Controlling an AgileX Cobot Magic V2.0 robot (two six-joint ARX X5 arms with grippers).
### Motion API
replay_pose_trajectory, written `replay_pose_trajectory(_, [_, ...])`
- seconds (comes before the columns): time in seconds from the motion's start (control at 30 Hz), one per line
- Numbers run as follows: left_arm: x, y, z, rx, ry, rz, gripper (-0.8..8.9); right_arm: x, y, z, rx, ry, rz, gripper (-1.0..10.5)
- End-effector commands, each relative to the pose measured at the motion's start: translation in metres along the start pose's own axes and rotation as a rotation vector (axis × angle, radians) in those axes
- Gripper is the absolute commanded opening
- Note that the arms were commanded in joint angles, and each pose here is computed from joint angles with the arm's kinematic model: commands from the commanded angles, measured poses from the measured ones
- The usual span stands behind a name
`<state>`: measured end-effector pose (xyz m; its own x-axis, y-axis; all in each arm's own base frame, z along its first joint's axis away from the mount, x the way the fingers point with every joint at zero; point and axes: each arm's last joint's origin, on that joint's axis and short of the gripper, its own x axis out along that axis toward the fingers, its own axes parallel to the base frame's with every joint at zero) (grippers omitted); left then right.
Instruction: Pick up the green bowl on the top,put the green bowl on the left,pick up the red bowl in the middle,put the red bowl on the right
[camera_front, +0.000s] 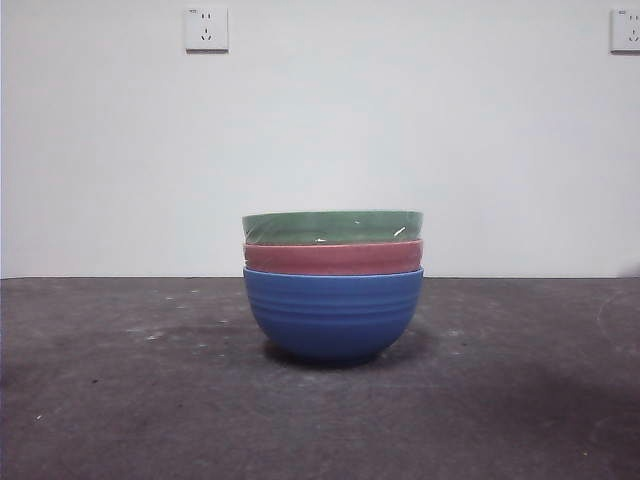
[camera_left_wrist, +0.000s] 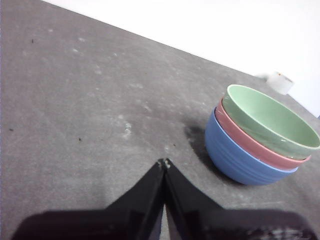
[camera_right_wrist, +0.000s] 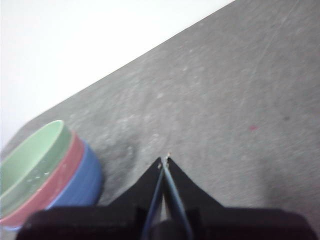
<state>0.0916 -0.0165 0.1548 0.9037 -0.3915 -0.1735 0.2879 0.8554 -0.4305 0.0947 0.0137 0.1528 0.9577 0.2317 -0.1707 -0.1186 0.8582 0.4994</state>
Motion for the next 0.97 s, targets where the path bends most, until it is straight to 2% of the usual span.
replay_pose_trajectory(0.03, [0.000,0.000,0.000,-0.043,-0.008,0.000,-0.06,-0.001,0.002,0.002,0.058,0.014,0.021,-0.1])
replay_pose_trajectory(0.13, [-0.003,-0.004,0.009,-0.056,-0.020,0.005,-0.07,-0.005,0.008,0.012,0.092,0.013,0.022,-0.1])
replay_pose_trajectory(0.3, [-0.010,-0.015,0.031,-0.058,-0.020,0.034,-0.07,-0.014,0.023,0.036,0.084,0.018,0.019,-0.1])
replay_pose_trajectory(0.57, [-0.005,-0.033,0.077,-0.053,0.027,0.046,-0.07,-0.017,0.052,0.087,-0.063,0.043,0.007,-0.1])
replay_pose_trajectory(0.8, [0.012,-0.047,0.123,0.080,0.107,0.012,-0.07,-0.004,0.074,0.130,-0.177,0.088,-0.007,0.0])
replay_pose_trajectory(0.97, [0.028,-0.055,0.151,0.135,0.232,-0.025,-0.07,0.010,0.084,0.152,-0.268,0.181,-0.029,0.0])
